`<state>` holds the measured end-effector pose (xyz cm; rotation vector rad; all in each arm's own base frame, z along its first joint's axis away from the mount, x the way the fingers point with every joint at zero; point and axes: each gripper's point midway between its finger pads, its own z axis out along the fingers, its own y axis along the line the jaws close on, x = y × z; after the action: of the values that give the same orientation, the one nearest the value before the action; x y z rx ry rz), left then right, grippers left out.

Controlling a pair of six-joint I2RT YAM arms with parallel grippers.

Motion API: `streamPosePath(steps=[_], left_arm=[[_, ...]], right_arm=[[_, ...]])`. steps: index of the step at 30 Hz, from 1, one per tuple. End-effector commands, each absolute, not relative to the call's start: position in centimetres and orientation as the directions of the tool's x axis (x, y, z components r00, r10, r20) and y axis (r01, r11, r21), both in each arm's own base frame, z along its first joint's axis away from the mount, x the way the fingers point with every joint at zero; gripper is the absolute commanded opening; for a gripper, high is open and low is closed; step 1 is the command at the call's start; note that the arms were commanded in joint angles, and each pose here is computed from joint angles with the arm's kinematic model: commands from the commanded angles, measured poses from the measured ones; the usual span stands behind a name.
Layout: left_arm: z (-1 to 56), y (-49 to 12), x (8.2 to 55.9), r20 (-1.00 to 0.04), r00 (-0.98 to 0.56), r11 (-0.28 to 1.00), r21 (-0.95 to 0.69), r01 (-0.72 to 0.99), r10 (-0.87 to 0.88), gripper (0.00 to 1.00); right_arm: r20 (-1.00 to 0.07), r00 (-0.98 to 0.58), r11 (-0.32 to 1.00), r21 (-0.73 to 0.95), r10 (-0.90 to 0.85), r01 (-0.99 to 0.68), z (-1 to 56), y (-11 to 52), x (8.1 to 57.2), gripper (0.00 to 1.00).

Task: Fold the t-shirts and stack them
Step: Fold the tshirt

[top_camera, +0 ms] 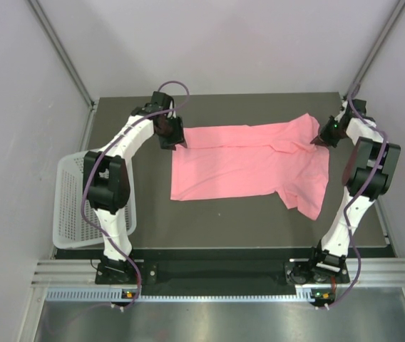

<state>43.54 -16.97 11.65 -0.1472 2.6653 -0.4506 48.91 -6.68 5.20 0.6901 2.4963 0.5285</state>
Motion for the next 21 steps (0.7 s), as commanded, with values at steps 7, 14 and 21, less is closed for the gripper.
streamPosePath(steps=[7, 14, 21], left_arm=[[12.8, -17.5, 44.5, -0.429, -0.887, 0.936, -0.352, -0.012, -0.173, 0.51], [12.6, -17.4, 44.6, -0.435, -0.885, 0.938, -0.346, -0.006, -0.166, 0.51], [12.6, -17.4, 44.8, -0.439, -0.885, 0.94, -0.342, 0.004, -0.156, 0.51]], right_arm=[[-0.187, -0.592, 0.569, 0.598, 0.784, 0.564, 9.6, -5.1, 46.9, 0.0], [-0.085, -0.478, 0.407, 0.665, 0.874, 0.627, 11.0, -3.9, 46.2, 0.0], [-0.077, -0.45, 0.381, 0.669, 0.89, 0.638, 11.4, -4.3, 46.2, 0.0]])
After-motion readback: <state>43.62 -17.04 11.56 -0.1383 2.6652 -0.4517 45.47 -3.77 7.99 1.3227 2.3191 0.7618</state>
